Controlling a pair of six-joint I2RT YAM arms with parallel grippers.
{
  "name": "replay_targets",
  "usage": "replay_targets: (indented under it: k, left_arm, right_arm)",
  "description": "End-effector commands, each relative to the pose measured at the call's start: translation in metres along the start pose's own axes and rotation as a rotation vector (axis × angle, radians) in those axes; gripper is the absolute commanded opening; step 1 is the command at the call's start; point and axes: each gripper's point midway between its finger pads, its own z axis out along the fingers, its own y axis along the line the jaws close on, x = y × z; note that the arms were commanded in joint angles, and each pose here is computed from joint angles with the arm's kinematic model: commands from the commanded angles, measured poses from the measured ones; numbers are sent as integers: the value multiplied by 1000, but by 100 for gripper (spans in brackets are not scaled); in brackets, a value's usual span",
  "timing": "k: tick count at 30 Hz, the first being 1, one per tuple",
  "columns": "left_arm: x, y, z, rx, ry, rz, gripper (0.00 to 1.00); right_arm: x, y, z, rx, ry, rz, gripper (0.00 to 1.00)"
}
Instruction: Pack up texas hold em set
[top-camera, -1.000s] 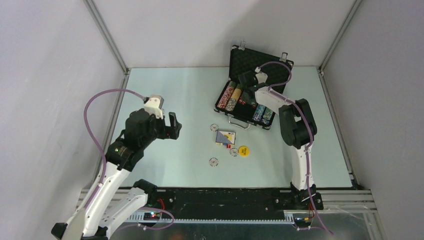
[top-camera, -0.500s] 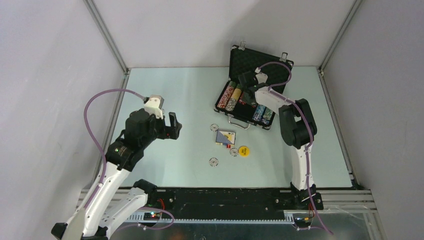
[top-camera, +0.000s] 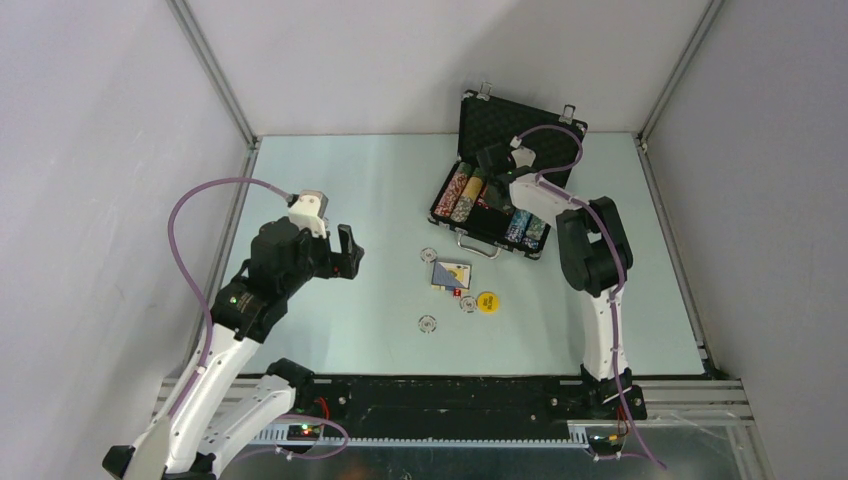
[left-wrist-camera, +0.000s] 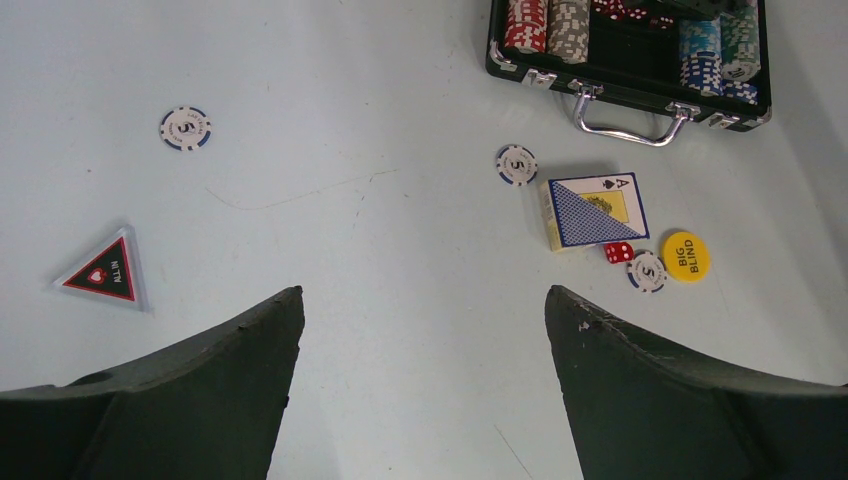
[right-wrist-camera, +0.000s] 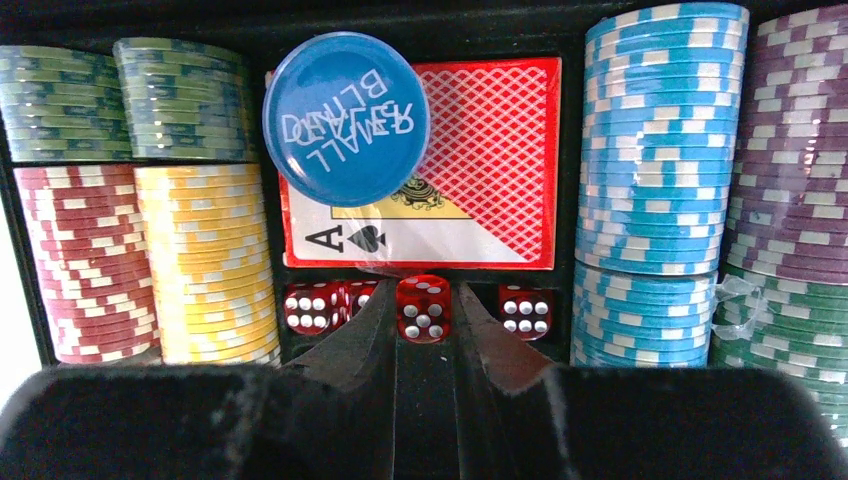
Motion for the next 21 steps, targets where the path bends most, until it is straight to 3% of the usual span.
replay_targets:
  k: [1,21]
  left_arm:
    - [-8,-2,0,18,-35,19,95]
    - [-9,-3,0,23,-35,21,95]
  right_arm:
    - [-3,3,2,9,0,9,4]
    - [-1,16,4,-41,10,-25,25]
